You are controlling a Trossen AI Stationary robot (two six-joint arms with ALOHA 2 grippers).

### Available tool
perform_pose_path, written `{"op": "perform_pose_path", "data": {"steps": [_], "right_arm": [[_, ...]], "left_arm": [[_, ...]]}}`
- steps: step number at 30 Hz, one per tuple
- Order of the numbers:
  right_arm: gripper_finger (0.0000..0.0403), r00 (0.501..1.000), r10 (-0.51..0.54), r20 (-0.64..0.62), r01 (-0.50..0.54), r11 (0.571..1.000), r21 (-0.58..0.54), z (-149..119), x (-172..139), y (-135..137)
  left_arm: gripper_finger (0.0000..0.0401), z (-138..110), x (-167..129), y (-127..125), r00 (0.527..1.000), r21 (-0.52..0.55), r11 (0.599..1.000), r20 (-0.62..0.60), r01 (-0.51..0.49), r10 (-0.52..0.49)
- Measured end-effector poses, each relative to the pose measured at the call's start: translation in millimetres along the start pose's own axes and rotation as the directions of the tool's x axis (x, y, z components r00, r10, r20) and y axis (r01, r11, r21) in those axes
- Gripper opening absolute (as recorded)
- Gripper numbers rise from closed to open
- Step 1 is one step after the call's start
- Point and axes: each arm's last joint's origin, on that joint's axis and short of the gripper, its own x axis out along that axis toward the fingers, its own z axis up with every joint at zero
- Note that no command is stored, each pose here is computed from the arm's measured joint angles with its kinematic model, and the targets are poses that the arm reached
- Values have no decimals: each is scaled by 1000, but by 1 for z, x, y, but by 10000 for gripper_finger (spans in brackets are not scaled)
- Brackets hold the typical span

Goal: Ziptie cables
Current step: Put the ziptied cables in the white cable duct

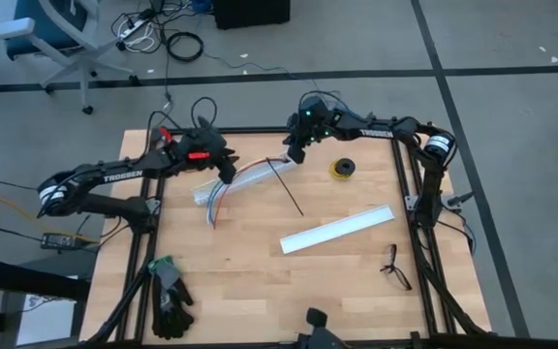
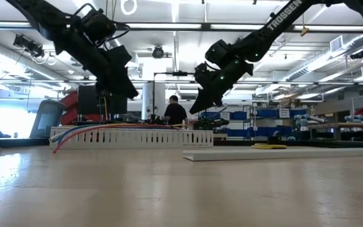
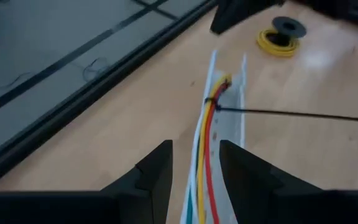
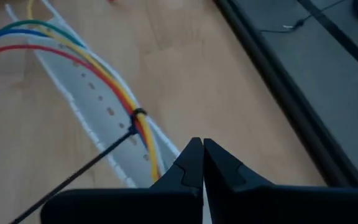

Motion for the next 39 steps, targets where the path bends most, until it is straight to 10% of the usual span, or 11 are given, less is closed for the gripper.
{"op": "perform_pose_path", "data": {"steps": [21, 39], "right_arm": [[67, 996, 21, -83, -44, 955, -294, -10, 21, 32], [2, 950, -119, -289, -35, 879, -476, -34, 29, 33]], "left_arm": [[143, -7, 29, 4, 998, 120, 991, -14, -58, 61], [143, 4, 28, 3, 993, 184, 980, 100, -77, 60]]}}
